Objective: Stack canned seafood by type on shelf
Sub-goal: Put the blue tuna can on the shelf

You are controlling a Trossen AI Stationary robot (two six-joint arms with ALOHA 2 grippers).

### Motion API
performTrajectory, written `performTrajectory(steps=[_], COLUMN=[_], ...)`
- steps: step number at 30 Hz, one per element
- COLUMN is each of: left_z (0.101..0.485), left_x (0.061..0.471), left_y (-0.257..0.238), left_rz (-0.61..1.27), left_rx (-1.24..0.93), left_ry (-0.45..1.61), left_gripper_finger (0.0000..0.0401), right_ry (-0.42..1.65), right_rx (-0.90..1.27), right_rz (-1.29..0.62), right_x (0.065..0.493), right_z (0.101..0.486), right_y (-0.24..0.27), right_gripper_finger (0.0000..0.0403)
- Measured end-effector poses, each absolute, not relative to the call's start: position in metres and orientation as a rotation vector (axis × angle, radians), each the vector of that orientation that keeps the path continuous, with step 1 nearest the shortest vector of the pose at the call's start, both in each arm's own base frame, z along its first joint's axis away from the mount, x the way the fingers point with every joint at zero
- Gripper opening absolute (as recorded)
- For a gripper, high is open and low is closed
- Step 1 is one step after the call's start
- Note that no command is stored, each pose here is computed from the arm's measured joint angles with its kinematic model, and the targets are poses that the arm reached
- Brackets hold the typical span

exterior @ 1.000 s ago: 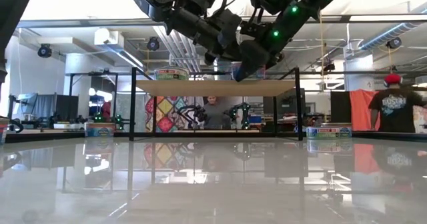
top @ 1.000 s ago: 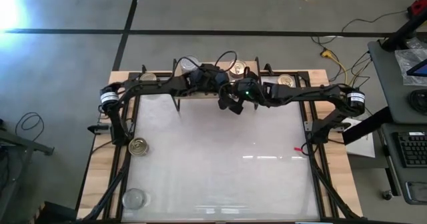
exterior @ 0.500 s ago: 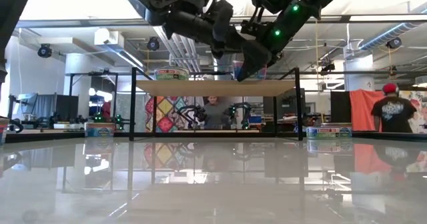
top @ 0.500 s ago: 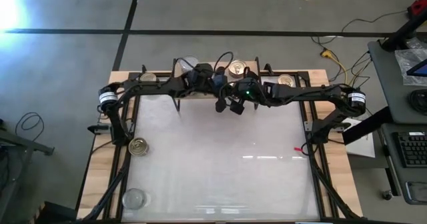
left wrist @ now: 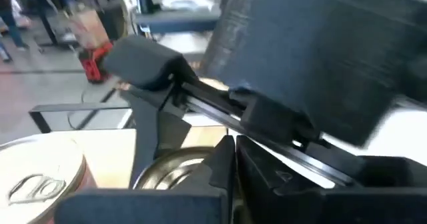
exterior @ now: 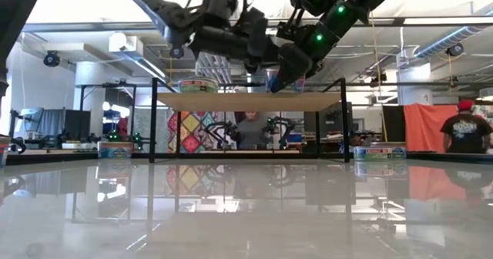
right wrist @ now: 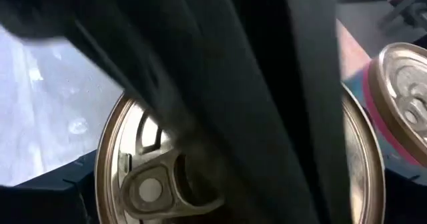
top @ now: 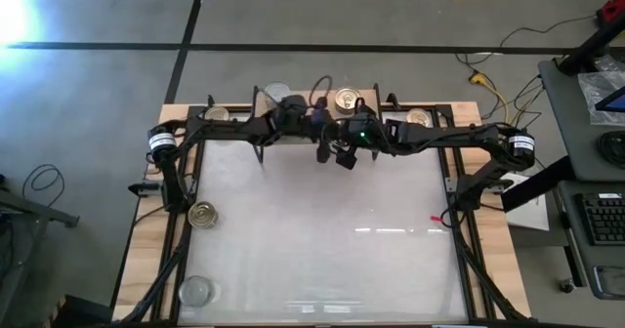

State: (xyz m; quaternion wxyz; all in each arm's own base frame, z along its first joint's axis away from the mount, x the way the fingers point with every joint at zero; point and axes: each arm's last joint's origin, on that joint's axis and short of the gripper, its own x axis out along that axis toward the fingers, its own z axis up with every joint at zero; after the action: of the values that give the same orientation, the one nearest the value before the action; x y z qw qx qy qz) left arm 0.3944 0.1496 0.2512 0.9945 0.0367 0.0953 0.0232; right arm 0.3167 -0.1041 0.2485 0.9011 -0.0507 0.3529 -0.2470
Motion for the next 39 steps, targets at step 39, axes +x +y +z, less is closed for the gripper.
performTrajectory(steps=[39], left_z=[0.239], left_x=[0.387], left_y=[0.165], left_rz=[0.095], left_rx=[0.079], left_ry=[0.408], left_gripper_finger=[0.0001], right_ry=[0.731], right_rx=[-0.126], right_rz=[-0.419], right_x=[0.316], right_z=[0.251], right_y=[-0.103], right_gripper_finger=[0.0400])
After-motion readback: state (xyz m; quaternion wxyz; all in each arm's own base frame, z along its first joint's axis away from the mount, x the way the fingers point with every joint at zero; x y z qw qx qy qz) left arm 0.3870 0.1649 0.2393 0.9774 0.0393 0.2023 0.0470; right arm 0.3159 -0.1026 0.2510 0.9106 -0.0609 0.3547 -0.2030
